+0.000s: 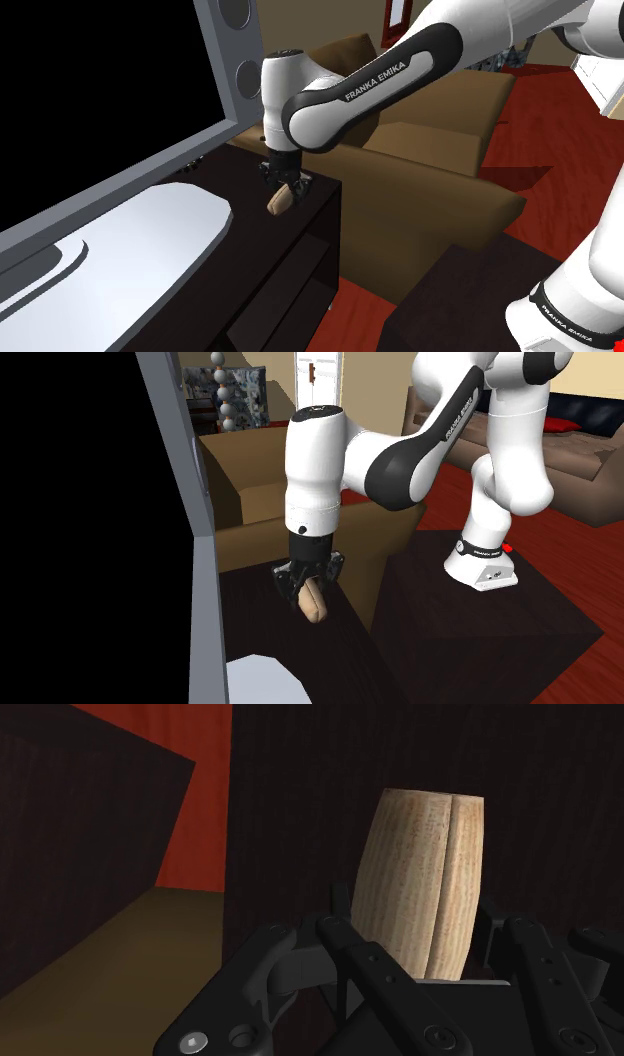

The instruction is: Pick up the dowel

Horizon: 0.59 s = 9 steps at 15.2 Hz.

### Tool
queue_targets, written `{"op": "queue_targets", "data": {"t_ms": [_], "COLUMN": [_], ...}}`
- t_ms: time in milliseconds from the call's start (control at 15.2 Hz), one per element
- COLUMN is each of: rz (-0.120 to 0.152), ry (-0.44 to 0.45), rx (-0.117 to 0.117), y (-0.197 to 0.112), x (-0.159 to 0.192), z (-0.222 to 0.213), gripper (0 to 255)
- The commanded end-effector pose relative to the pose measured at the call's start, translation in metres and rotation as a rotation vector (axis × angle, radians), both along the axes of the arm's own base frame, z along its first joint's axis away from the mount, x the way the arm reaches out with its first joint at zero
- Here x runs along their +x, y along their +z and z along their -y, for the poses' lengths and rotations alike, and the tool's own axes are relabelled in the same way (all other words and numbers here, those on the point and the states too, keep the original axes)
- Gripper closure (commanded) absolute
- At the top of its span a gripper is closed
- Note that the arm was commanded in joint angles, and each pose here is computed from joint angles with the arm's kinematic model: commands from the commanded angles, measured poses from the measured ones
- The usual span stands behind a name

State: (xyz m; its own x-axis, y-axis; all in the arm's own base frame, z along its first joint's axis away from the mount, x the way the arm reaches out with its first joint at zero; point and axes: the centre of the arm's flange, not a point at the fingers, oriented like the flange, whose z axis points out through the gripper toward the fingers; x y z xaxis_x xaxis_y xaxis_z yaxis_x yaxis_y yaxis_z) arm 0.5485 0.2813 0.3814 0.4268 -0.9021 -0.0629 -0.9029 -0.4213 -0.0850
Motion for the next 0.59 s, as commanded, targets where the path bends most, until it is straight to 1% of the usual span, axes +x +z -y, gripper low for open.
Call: {"op": "queue_targets", "data": {"t_ms": [0, 330, 528], "rz": [0.0, 0.0, 0.0], "ry": [0.0, 0.0, 0.0], "rx": [0.0, 0.0, 0.0], "y": [-0.001, 0.0, 0.016], "x": [0.0, 0.0, 0.0], "z": [0.0, 0.0, 0.0], "gripper": [255, 255, 255]}}
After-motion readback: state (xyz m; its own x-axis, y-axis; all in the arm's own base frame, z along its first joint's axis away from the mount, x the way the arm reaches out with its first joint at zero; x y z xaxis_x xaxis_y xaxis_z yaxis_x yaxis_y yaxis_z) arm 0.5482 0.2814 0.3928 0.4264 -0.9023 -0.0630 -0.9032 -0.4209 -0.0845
